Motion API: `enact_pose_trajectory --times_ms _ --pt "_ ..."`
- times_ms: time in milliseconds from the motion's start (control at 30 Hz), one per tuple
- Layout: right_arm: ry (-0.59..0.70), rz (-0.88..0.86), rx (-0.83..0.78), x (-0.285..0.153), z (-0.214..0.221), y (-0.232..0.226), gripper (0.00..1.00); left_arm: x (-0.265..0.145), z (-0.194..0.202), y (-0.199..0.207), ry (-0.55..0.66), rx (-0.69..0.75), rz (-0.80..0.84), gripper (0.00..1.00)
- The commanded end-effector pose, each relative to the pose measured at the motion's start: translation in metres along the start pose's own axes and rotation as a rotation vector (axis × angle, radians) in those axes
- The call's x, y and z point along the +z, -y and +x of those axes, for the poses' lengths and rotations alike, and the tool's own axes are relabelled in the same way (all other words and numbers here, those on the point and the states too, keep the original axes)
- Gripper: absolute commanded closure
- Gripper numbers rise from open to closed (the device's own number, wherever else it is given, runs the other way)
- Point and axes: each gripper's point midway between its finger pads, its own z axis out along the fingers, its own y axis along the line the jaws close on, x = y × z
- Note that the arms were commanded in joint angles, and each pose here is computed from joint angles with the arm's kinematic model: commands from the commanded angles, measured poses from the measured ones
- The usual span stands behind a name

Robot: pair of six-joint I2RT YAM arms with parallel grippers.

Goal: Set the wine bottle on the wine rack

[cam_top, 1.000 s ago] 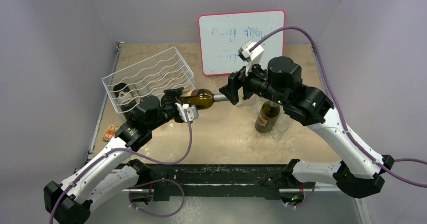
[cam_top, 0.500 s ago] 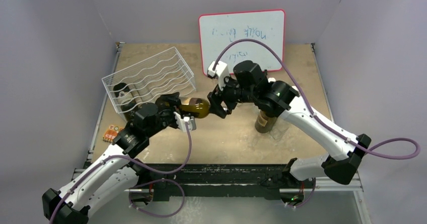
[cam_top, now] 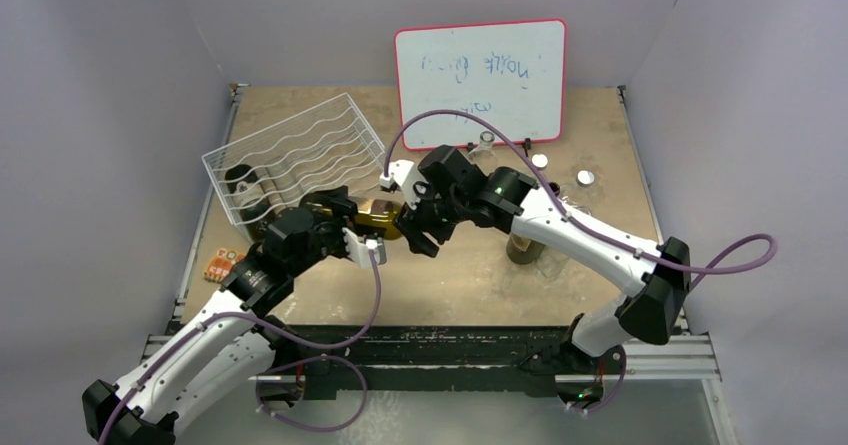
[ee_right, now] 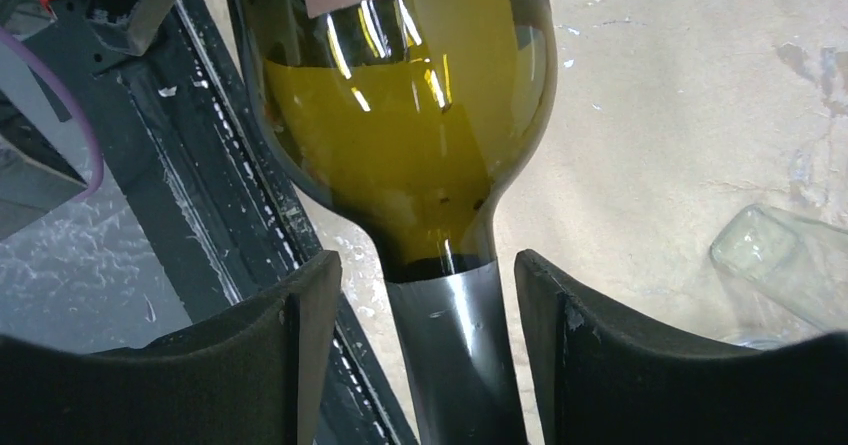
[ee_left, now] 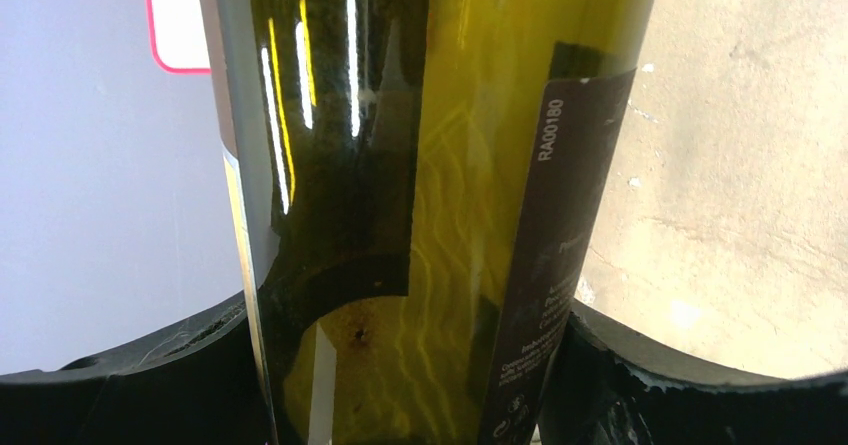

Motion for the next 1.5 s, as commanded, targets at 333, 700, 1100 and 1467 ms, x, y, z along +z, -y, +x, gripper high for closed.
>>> enact_pose_trajectory --times_ms 333,700,1100,1467 --pt "0.063 -0.113 -0.077 0.008 -0.028 -0.016 0.71 -0.011 -0.023 -0.047 0.087 0.068 -0.184 1.0" --pt "-0.018 -0.122 -0.045 0.026 -0.005 -0.015 0.48 -0.014 -0.03 -0.053 0.128 0.012 -0.211 1.0" --pt "-0.011 -0.088 -0.024 0.02 -0.004 -0.012 1.0 -0.018 -0.032 -0.058 0.145 -0.056 -0.251 0.99" --pt "0.284 0.113 0.091 -0.027 -0.06 0.013 1.0 -0.009 -0.032 -0.046 0.153 -0.058 -0.196 0.07"
